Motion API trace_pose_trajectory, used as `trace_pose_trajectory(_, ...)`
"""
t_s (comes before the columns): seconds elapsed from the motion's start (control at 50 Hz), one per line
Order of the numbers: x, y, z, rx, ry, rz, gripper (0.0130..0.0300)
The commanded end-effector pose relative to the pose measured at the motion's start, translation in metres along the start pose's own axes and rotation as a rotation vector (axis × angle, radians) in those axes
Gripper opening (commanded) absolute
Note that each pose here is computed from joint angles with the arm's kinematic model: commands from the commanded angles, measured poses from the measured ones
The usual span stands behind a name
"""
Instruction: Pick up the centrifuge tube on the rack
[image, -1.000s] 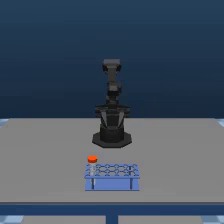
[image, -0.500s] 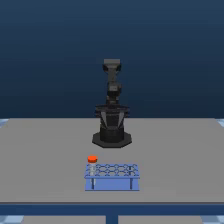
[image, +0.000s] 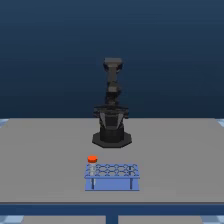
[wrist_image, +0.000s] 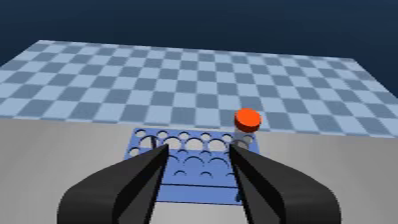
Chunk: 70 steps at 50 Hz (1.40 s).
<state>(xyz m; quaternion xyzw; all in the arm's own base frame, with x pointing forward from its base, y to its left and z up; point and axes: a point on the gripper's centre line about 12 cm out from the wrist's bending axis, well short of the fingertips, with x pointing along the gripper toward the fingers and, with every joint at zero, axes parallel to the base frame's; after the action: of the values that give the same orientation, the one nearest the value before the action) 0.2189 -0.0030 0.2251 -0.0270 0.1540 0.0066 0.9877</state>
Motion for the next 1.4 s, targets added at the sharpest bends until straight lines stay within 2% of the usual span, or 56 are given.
trace_pose_trajectory(0.02, 0.003, -0.002, 0.001, 0.018, -0.001, -0.002, 0.03)
trace_pose_trajectory(0.4, 0.016, -0.009, 0.002, 0.022, 0.026, 0.002, 0.03)
trace_pose_trajectory(0.7, 0.033, -0.018, 0.0037, 0.028, 0.058, 0.004, 0.03)
trace_pose_trajectory(0.76, 0.042, -0.023, 0.0049, 0.03, 0.071, 0.003, 0.03)
trace_pose_trajectory(0.8, 0.042, -0.023, 0.0049, 0.03, 0.071, 0.003, 0.03)
trace_pose_trajectory(0.86, 0.051, -0.028, 0.0063, 0.033, 0.085, 0.002, 0.03)
trace_pose_trajectory(0.9, 0.051, -0.028, 0.0063, 0.033, 0.085, 0.002, 0.03)
trace_pose_trajectory(0.96, 0.061, -0.034, 0.0075, 0.036, 0.102, 0.002, 0.03)
trace_pose_trajectory(1.0, 0.061, -0.034, 0.0075, 0.036, 0.102, 0.002, 0.03)
trace_pose_trajectory(1.06, 0.072, -0.04, 0.0086, 0.039, 0.12, 0.002, 0.03)
trace_pose_trajectory(1.1, 0.072, -0.04, 0.0086, 0.039, 0.12, 0.002, 0.03)
trace_pose_trajectory(1.16, 0.084, -0.046, 0.0097, 0.042, 0.139, 0.001, 0.03)
trace_pose_trajectory(1.2, 0.084, -0.046, 0.0097, 0.042, 0.139, 0.001, 0.03)
trace_pose_trajectory(1.26, 0.094, -0.051, 0.0109, 0.045, 0.155, 0.001, 0.03)
trace_pose_trajectory(1.4, 0.102, -0.056, 0.0122, 0.048, 0.169, 0.001, 0.03)
